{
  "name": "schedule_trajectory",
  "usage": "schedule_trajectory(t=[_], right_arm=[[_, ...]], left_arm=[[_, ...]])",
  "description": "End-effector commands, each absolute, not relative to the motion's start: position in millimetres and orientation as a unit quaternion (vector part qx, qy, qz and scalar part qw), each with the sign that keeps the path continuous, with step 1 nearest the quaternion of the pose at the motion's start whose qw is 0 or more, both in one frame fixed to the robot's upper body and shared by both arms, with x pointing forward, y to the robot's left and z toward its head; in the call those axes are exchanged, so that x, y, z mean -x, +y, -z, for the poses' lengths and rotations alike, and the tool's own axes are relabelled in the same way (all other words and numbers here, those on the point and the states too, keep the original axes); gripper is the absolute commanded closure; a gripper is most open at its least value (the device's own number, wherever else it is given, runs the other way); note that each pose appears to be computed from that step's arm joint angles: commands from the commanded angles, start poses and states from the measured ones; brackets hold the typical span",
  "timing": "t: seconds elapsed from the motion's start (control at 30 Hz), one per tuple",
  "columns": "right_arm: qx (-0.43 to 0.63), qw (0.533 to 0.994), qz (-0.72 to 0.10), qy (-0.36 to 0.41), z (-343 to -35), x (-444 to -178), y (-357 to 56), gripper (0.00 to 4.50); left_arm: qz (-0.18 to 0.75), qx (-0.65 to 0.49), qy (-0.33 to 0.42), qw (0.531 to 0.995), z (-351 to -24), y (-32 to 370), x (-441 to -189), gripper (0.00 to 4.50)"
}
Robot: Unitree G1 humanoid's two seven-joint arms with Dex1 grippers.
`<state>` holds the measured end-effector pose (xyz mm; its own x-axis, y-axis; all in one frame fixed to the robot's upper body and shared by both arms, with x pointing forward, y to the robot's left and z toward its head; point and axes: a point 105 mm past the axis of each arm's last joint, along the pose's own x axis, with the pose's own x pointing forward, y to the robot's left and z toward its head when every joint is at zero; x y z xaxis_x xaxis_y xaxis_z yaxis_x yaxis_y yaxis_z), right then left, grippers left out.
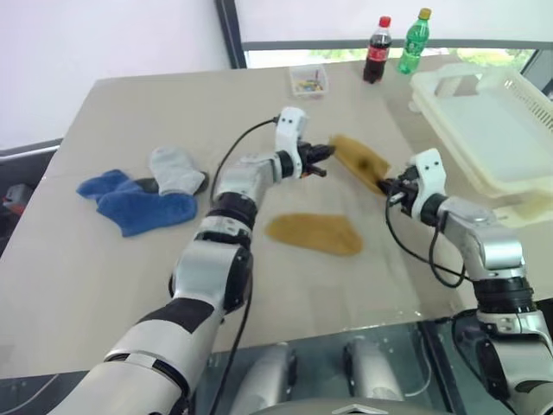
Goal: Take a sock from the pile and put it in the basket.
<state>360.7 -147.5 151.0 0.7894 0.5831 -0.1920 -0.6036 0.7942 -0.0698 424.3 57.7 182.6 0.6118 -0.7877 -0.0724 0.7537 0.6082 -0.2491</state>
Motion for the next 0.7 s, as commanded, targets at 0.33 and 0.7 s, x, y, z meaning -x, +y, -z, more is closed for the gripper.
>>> schedule_trajectory(t=[0.33, 0.7], right_arm=[[0.110, 0.905, -0.400, 0.098, -147, -299, -130, 4.45], [0.117, 0.886, -0.432, 0.121, -130, -284, -109, 4.45]], left_arm=[[0.405, 0.049, 0.145, 0.901, -148, 108, -300, 4.50], [0.371, 0.025, 0.154, 0.915, -135, 126, -293, 4.50]])
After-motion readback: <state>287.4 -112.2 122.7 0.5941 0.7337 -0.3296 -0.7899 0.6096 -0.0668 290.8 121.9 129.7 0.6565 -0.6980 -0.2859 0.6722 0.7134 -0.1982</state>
